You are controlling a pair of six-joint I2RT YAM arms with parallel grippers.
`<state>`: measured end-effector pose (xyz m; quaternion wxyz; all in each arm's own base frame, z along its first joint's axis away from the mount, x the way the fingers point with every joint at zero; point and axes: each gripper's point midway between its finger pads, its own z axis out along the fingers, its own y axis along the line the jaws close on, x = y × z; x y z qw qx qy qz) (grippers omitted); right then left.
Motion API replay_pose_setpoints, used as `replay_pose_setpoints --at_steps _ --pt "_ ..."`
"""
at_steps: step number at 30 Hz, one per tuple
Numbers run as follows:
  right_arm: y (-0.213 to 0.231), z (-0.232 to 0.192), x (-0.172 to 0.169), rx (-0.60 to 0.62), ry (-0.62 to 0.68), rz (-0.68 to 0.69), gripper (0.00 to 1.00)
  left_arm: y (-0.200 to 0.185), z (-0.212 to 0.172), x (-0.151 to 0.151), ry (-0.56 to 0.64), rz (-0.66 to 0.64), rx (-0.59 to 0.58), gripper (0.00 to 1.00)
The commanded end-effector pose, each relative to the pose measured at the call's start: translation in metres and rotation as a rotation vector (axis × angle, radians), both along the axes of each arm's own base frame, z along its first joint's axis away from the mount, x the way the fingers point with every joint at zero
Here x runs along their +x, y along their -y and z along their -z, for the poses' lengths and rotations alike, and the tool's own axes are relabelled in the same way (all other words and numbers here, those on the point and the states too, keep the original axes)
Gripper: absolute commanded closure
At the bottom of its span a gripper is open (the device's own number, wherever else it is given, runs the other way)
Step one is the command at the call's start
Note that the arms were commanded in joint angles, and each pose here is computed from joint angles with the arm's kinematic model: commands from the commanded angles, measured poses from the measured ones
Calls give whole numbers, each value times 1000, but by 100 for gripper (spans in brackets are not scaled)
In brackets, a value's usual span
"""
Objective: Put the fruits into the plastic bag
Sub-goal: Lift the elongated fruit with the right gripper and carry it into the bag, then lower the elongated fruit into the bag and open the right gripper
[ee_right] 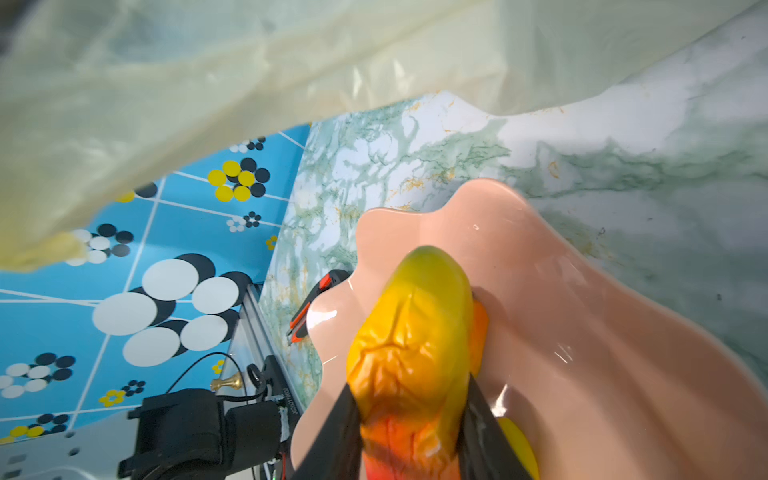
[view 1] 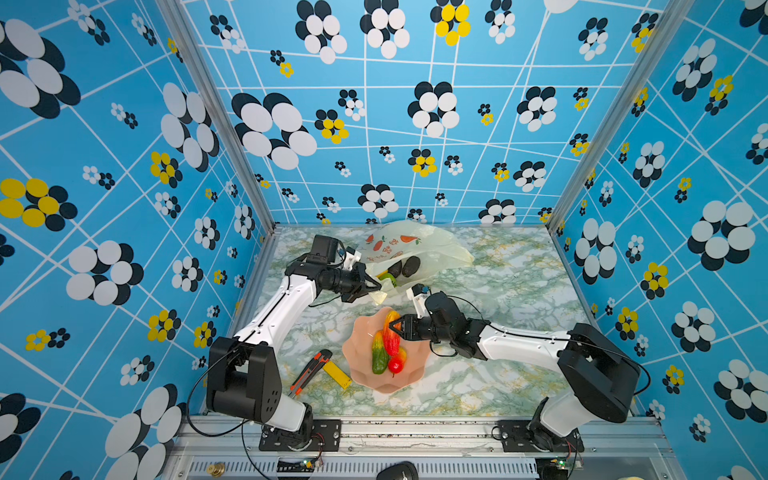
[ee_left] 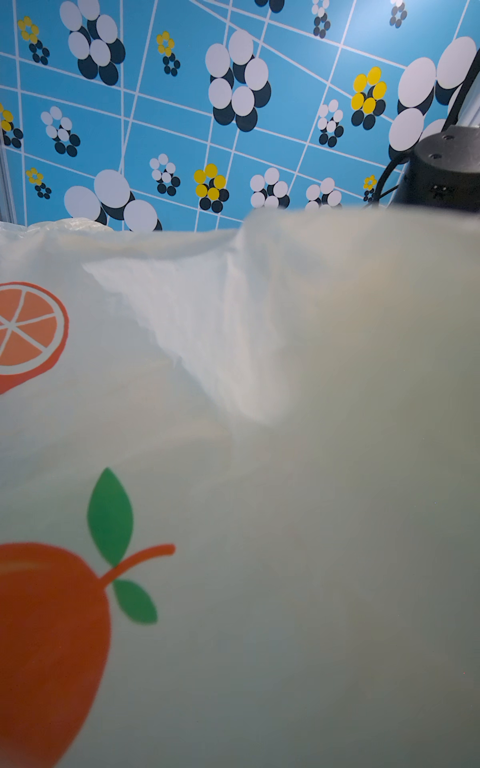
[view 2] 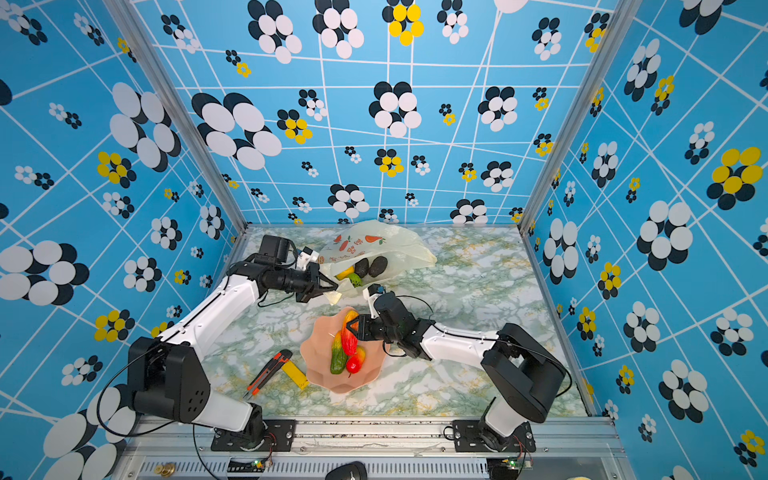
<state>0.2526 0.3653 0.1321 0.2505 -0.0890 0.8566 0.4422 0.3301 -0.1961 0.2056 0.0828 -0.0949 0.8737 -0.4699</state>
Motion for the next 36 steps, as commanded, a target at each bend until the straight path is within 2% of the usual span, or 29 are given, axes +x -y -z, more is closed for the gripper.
replay_pose_setpoints --at_steps 1,7,14,18,24,29,36 --pt "8 -45 -5 128 19 -8 69 -1 -11 -3 34 16 -15 100" --pt "58 -73 8 213 12 146 68 -1 -8 -7 28 20 -15 100" --pt "119 -105 49 238 132 476 67 1 -10 -13 32 31 -18 100" --pt "136 -108 73 243 163 645 68 4 -10 -14 30 35 -21 100" --pt "125 -93 109 342 67 780 68 11 -17 -13 45 42 -29 100" --pt "97 -88 138 432 5 785 69 19 -17 -17 46 59 -26 100" --pt "63 -70 169 470 -85 776 70 24 -15 -22 45 71 -23 100"
